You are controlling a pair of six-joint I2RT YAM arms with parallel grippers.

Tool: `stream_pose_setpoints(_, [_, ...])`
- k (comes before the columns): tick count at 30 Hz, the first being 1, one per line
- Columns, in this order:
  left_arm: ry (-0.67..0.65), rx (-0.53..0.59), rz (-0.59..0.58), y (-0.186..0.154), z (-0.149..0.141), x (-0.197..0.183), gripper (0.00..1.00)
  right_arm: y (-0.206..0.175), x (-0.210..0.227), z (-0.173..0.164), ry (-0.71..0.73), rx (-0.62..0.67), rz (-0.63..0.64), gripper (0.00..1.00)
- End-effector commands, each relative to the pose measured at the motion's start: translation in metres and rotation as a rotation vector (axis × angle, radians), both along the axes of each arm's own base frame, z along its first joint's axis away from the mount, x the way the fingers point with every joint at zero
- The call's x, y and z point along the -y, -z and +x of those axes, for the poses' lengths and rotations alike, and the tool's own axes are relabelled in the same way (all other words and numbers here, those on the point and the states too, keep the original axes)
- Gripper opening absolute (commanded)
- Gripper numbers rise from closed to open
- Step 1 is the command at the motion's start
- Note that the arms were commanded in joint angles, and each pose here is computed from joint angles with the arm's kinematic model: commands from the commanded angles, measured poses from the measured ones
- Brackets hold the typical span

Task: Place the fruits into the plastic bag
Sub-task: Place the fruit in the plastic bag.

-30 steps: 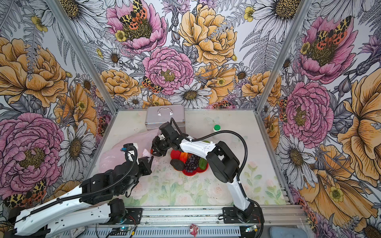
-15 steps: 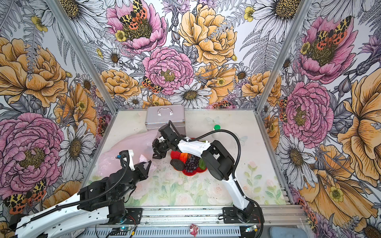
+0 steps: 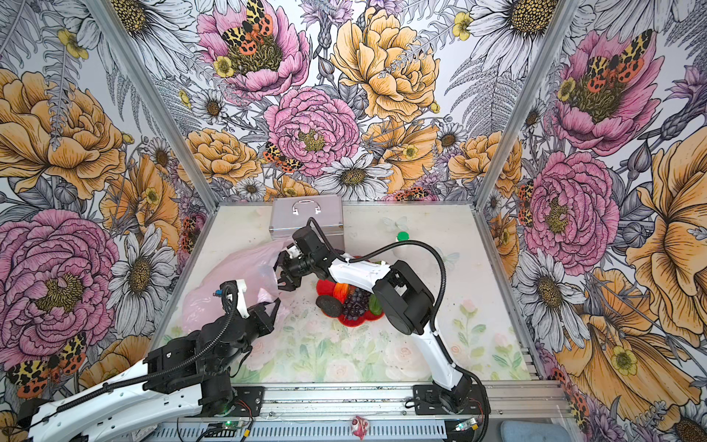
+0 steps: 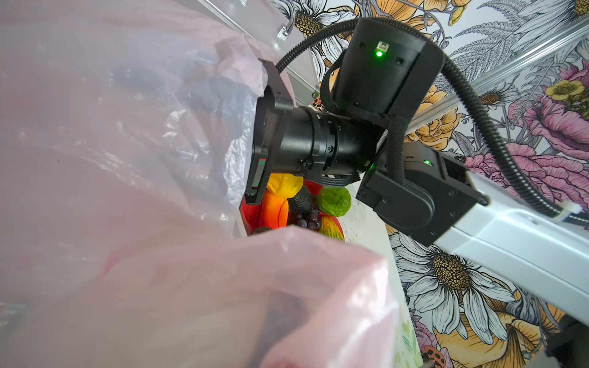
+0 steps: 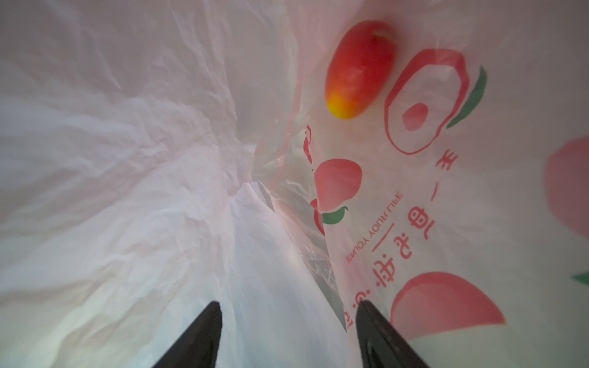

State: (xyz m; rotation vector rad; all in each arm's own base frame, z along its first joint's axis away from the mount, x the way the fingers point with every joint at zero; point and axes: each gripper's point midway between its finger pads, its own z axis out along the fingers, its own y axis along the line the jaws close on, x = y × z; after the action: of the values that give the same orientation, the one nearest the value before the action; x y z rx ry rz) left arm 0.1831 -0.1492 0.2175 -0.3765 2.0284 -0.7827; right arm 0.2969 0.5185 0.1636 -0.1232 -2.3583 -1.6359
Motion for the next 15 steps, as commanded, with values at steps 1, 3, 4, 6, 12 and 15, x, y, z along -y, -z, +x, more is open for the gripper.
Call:
stream_pose_setpoints(1, [0.002,-0.012,-0.020,0.001,-0.002,-0.001,0.00,-0.012,-0.001,-0.007,-0.040,0.039,0.019,0.71])
stream_pose_setpoints(3, [-0.001,-0.018,-0.016,0.002,-0.003,-0.003,0.00,-0.014,-0.001,-0.008,-0.050,0.044,0.027,0.75])
stream_pose_setpoints(4, [-0.003,-0.020,-0.017,0.003,-0.003,-0.004,0.00,-0.015,-0.002,-0.007,-0.052,0.046,0.028,0.76])
stream_pose_setpoints(6, [-0.007,-0.025,-0.021,0.004,-0.004,-0.005,0.00,-0.015,-0.002,-0.009,-0.060,0.048,0.027,0.80])
stream_pose_setpoints(12, [-0.028,-0.038,-0.024,0.010,-0.006,-0.014,0.00,-0.007,0.005,-0.011,-0.070,0.048,-0.028,0.99])
stream_pose_setpoints(15, [-0.050,-0.031,-0.023,0.008,-0.007,-0.022,0.00,-0.007,0.007,-0.009,-0.061,0.047,-0.035,0.99])
